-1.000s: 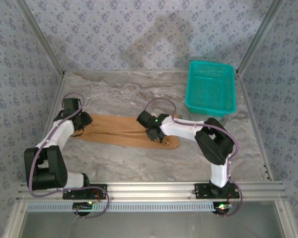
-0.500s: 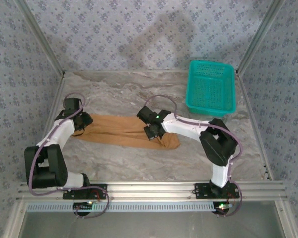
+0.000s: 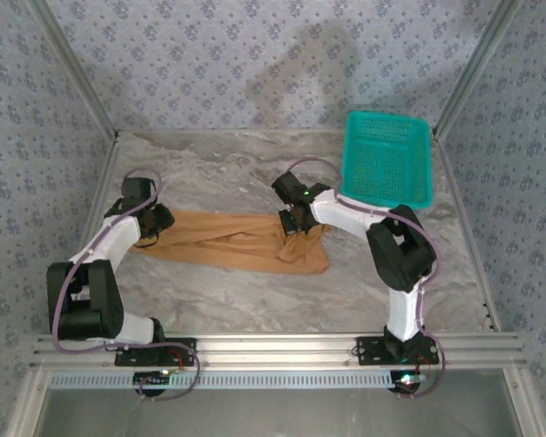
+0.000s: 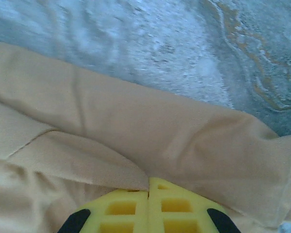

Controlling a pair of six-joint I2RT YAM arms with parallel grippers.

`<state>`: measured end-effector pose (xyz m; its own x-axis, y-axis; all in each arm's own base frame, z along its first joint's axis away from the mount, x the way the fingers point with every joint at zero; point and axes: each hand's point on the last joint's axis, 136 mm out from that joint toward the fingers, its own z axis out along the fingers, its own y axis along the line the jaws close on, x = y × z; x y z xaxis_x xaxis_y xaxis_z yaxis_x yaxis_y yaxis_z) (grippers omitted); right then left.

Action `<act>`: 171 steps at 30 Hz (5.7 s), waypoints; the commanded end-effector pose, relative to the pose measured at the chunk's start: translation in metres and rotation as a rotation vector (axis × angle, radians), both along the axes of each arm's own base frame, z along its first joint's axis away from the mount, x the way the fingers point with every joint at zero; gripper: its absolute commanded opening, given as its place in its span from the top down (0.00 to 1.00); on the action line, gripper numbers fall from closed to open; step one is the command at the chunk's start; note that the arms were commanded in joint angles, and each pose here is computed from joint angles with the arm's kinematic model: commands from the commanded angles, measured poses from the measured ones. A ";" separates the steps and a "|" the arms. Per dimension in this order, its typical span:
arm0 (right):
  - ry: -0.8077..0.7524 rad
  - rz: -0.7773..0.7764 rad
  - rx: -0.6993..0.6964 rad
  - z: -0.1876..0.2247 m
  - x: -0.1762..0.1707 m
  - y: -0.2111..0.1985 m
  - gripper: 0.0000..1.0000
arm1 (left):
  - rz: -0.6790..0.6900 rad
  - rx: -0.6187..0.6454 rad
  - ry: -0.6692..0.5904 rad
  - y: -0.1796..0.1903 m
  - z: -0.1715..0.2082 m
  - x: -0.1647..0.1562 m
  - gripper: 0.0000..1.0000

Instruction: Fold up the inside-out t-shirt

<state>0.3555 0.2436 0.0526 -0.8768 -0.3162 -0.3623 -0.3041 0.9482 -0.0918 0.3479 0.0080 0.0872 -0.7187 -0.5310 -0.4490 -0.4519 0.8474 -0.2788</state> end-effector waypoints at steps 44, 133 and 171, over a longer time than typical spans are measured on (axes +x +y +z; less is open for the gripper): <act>0.088 0.008 -0.023 -0.011 -0.039 0.029 0.96 | 0.011 -0.011 0.116 0.010 -0.037 -0.005 0.73; 0.126 -0.331 0.235 0.010 -0.004 -0.062 0.53 | 0.084 -0.176 0.109 0.039 -0.024 0.063 0.59; 0.073 -0.227 0.175 0.026 -0.002 -0.040 1.00 | 0.272 -0.239 0.148 0.055 -0.027 -0.039 0.56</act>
